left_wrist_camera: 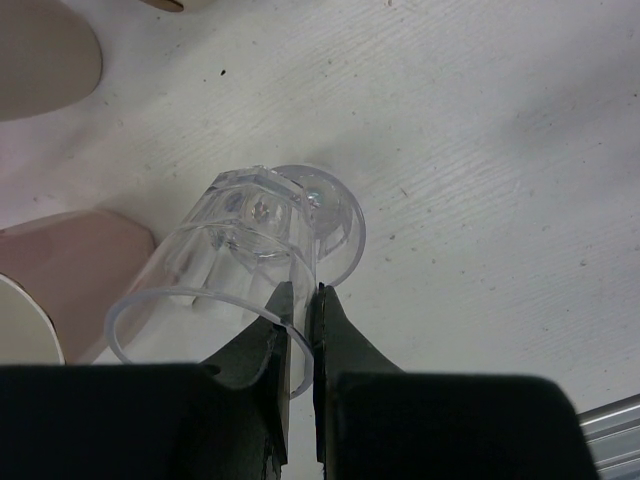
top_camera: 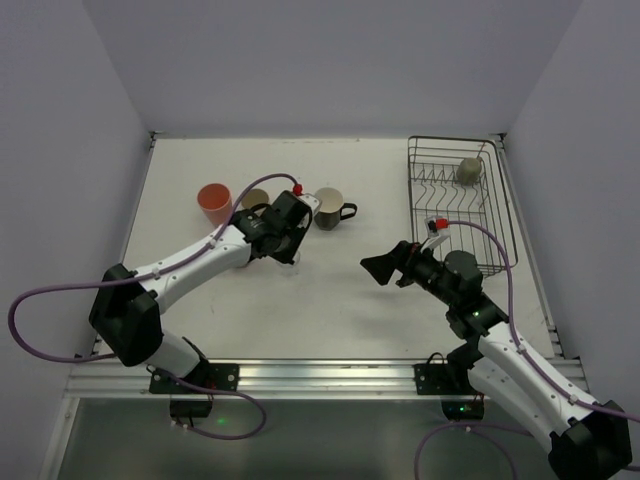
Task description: Unload the cups from the dish rack
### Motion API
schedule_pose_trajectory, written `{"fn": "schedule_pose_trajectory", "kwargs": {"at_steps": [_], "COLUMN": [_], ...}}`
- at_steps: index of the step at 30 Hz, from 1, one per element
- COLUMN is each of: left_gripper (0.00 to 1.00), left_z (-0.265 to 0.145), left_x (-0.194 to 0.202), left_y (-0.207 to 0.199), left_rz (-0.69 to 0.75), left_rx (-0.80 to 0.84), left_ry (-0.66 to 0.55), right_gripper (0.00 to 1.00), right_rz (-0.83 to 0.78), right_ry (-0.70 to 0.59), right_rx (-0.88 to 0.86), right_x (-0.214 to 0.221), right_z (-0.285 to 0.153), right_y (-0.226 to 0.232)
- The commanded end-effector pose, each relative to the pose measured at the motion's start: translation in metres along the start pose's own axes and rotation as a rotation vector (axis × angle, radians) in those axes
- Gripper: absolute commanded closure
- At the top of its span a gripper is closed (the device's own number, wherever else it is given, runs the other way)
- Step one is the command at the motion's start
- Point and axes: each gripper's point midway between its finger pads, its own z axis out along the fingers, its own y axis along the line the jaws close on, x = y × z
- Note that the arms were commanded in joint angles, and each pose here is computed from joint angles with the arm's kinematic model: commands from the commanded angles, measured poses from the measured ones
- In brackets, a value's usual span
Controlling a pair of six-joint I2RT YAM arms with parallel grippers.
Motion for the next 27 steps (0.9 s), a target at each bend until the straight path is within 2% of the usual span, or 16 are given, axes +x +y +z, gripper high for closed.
{"fn": "schedule_pose_trajectory", "kwargs": {"at_steps": [1, 15, 27], "left_gripper": [0.96, 0.85, 0.85], "left_z": [-0.005, -0.001, -0.008], "left_x": [-0.009, -0.002, -0.004], "left_y": [-0.002, -0.007, -0.011], "left_rz": [0.048, 0.102, 0.110], "left_rx": [0.018, 0.048, 0.059], "left_ry": [0.005, 0.067, 0.066], "right_gripper": [0.02, 0.02, 0.02], "right_rz": [-0.027, -0.026, -0.029], "right_ry": [-0.038, -0.034, -0.034], "right_rx": [0.010, 0.023, 0.029], "right_x": [-0.008, -0.008, -0.008], "right_z": [0.000, 0.002, 0.003], "right_y": [-0.001, -0.004, -0.006]}}
